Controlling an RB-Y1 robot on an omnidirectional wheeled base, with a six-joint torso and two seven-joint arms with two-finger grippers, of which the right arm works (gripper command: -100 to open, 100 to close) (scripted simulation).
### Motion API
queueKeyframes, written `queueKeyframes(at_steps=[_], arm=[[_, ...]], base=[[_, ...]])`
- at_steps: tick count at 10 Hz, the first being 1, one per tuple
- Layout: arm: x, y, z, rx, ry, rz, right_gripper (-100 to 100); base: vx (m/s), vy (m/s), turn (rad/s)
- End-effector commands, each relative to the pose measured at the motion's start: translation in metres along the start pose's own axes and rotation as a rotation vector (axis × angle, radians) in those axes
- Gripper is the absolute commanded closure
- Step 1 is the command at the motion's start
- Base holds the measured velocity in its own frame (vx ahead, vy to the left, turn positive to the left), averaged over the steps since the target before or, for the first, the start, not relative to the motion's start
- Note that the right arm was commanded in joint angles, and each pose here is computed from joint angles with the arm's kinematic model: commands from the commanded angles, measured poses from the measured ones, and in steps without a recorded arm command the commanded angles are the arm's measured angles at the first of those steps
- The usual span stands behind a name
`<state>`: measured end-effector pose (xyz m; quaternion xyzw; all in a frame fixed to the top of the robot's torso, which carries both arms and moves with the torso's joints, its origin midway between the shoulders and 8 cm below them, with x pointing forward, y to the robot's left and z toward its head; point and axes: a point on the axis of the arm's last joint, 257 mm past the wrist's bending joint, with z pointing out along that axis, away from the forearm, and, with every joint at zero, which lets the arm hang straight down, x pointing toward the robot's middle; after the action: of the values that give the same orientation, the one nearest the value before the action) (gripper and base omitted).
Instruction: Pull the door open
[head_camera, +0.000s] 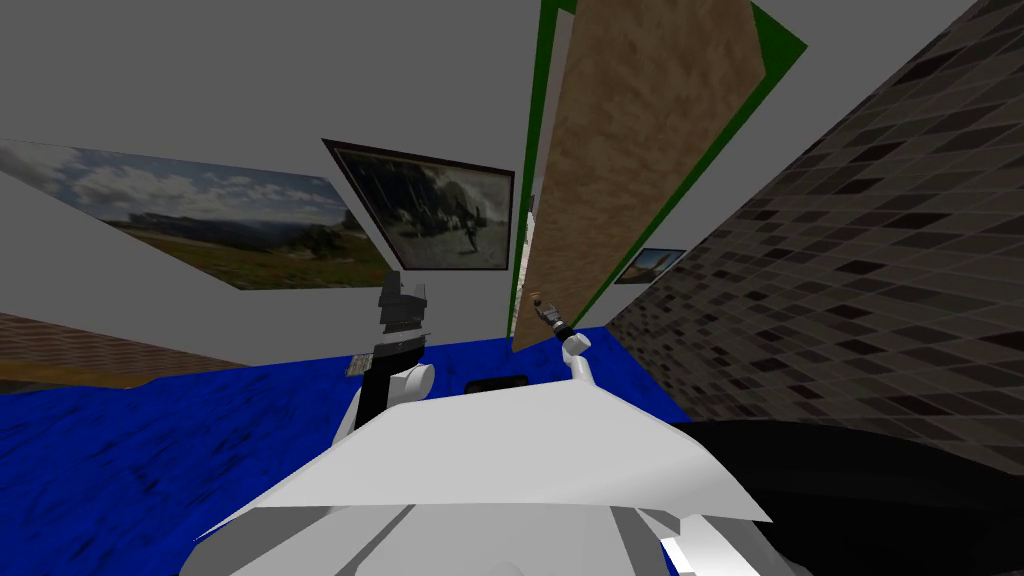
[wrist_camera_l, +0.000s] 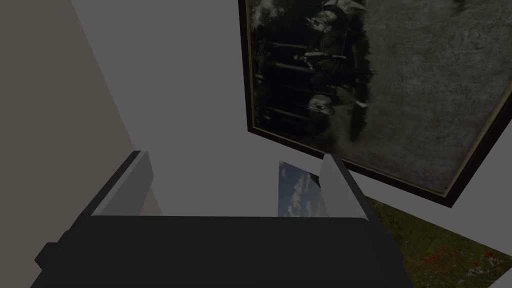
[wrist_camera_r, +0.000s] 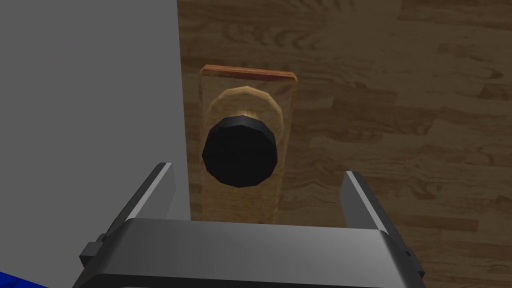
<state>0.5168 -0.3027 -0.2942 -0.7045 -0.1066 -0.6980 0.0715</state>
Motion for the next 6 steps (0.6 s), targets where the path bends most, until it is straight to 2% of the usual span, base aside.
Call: queueKeyframes(at_steps=[1, 3, 4, 6], arm=[[-0.0004, 0.0057, -0.0041, -0.006, 0.003, 0.010, -100], [-0.0012, 0.0054, -0.0045, -0.008, 0.004, 0.016, -100], [-0.0012, 0.0054, -0.0045, -0.008, 0.004, 0.016, 100], [-0.0012, 0.0054, -0.0045, -0.008, 0.004, 0.016, 100]], base=[[0.200, 0.110, 0.046], [0.143, 0.054, 0.032], [-0.012, -0.001, -0.007], [-0.030, -0.009, 0.011]])
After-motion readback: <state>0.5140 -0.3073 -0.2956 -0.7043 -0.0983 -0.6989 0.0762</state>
